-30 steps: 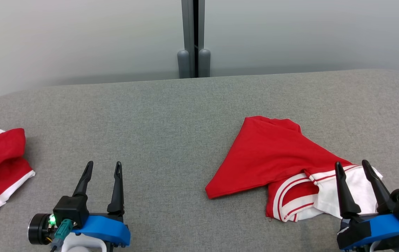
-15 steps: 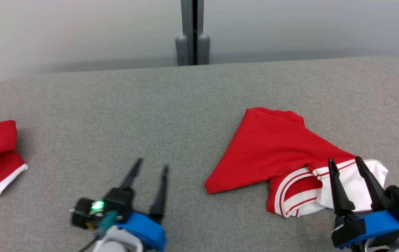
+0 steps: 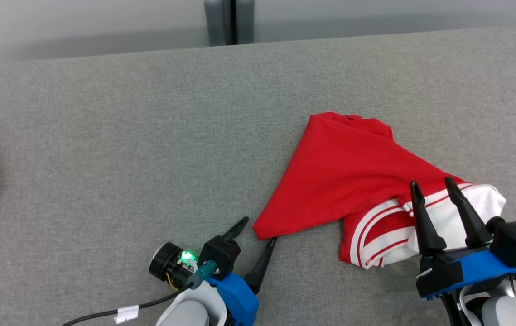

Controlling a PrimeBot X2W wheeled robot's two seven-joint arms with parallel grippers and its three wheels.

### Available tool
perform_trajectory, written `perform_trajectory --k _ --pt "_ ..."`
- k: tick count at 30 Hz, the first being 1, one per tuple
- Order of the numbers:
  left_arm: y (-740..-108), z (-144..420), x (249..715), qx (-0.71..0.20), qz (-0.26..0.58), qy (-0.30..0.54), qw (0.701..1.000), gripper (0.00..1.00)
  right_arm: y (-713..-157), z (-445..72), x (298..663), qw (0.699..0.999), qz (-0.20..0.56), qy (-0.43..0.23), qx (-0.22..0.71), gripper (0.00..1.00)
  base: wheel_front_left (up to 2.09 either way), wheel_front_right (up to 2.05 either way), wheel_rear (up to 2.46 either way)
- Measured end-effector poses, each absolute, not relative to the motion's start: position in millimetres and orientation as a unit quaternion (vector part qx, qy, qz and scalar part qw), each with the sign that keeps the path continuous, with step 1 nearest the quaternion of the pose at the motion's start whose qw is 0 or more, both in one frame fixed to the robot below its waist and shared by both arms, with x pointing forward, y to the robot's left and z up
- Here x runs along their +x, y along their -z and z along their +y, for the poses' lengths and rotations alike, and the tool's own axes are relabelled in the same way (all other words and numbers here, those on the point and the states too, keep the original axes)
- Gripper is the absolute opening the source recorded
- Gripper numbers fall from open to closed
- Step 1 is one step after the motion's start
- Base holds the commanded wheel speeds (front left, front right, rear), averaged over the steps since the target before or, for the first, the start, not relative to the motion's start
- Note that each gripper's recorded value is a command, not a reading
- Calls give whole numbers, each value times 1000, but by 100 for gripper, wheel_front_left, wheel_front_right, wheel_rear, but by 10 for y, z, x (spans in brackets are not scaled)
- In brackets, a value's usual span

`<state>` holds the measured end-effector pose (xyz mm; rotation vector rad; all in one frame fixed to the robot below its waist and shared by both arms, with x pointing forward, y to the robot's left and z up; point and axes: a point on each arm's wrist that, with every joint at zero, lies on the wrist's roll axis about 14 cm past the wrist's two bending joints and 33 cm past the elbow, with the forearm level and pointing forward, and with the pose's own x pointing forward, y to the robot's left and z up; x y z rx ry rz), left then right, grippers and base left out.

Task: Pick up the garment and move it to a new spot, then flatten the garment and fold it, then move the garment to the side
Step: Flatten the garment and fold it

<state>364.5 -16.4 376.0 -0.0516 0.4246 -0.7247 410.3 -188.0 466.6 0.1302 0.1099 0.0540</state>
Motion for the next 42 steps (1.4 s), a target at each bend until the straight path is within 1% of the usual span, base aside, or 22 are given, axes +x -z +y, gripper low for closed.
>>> perform_trajectory --k 1,2,3,8,12,16,19,22,25,29,34,40,41,42 --pt "-3756 -177 3670 -25 203 354 913 100 -4657 -1896 4103 996 56 -24 65 100 0 0 0" --pt "-3769 -187 3702 -26 196 355 914 37 -4651 -1908 4103 996 55 -22 67 100 0 0 0" --pt "-3789 -197 3736 -27 189 356 915 0 -4645 -1918 4101 996 55 -21 67 100 0 0 0" --pt "-3983 -113 3996 -39 140 327 934 0 -4634 -1951 4092 996 55 -16 68 100 0 0 0" --pt "-4207 137 4191 -35 97 282 954 0 -4645 -1915 4112 996 52 -20 75 100 0 0 0" --pt "-4417 600 4347 -10 60 216 974 0 -4672 -1791 4147 995 48 -36 83 100 0 0 0" --pt "-4525 997 4355 18 40 164 985 0 -4686 -1719 4168 994 46 -46 86 100 0 0 0" --pt "-4597 1384 4305 51 30 116 991 0 -4688 -1649 4180 993 46 -55 89 100 0 0 0" --pt "-4628 1582 4228 68 34 94 993 0 -4679 -1592 4193 992 47 -62 94 100 0 0 0" --pt "-4557 1504 4155 75 54 113 989 0 -4653 -1556 4200 992 52 -67 95 100 0 0 0" --pt "-4334 927 4024 67 90 208 972 0 -4621 -1574 4207 992 58 -65 95 100 0 0 0" --pt "-4109 311 3842 52 126 306 942 0 -4606 -1652 4171 992 61 -53 96 100 0 0 0" --pt "-4077 172 3798 42 131 324 936 73 -4610 -1679 4160 992 60 -49 96 100 0 0 0" --pt "-4089 123 3793 33 127 326 936 100 -4617 -1690 4156 992 60 -48 97 100 0 0 0"
